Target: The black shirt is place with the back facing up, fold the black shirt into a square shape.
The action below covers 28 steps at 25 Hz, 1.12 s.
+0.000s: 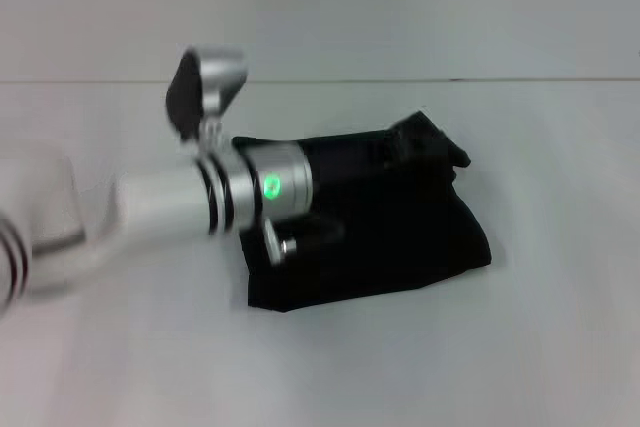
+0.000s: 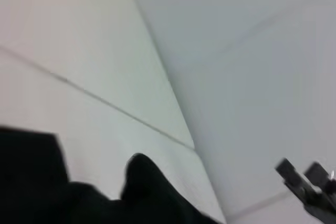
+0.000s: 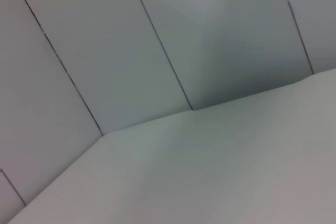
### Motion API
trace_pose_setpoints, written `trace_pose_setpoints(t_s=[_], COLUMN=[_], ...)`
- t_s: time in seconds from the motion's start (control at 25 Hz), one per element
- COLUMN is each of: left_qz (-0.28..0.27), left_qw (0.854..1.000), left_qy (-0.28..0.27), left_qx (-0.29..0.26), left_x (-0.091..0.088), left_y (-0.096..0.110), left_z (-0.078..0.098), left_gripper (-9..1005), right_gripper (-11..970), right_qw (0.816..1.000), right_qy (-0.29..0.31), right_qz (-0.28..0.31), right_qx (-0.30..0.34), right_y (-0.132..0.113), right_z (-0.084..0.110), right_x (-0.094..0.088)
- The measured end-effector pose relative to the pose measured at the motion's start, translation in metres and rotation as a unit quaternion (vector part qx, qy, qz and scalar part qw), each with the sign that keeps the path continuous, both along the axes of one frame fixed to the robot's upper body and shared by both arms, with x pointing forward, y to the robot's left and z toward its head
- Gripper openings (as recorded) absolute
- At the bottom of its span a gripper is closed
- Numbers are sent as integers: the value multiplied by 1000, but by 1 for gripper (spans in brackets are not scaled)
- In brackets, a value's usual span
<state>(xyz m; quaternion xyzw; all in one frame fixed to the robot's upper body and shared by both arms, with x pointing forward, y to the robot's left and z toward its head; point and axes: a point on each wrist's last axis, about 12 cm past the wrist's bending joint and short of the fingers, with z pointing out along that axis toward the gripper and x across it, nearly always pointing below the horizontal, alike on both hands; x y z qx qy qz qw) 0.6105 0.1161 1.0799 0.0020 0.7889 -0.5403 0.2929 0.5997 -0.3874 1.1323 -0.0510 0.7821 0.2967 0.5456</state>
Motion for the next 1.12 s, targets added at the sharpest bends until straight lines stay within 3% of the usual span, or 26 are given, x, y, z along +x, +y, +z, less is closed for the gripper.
trace_pose_setpoints(t_s=[0.12, 0.16, 0.24, 0.36, 0.48, 0.68, 0.92, 1.12], left_qz=[12, 6, -24, -76, -88, -18, 70, 106], left_qw=[999, 998, 995, 985, 980, 985, 986, 982], left_qy=[-16, -24, -50, -95, -124, -159, -148, -126], left_qx=[-34, -49, -77, -118, -131, -66, 25, 91], left_x=[-17, -21, -29, -38, -37, -18, 6, 20], left_y=[2, 1, -3, -7, 1, 49, 103, 125], left_z=[-12, -11, -4, 10, 18, 18, 18, 17], left_gripper=[61, 129, 265, 331, 396, 506, 778, 949], right_gripper=[832, 830, 827, 822, 822, 822, 822, 822], right_qw=[1000, 1000, 1000, 1000, 998, 987, 971, 959], right_qy=[3, 4, 10, 27, 63, 143, 213, 258], right_qz=[2, 2, 5, 12, 27, 72, 105, 119], right_qx=[1, 2, 4, 11, 13, 5, -9, -13], right_y=[0, 0, 1, 5, 9, 24, 50, 69], right_z=[-2, -2, -3, -3, -1, 4, -2, -14], right_x=[-2, -3, -3, -1, 3, 13, 20, 23])
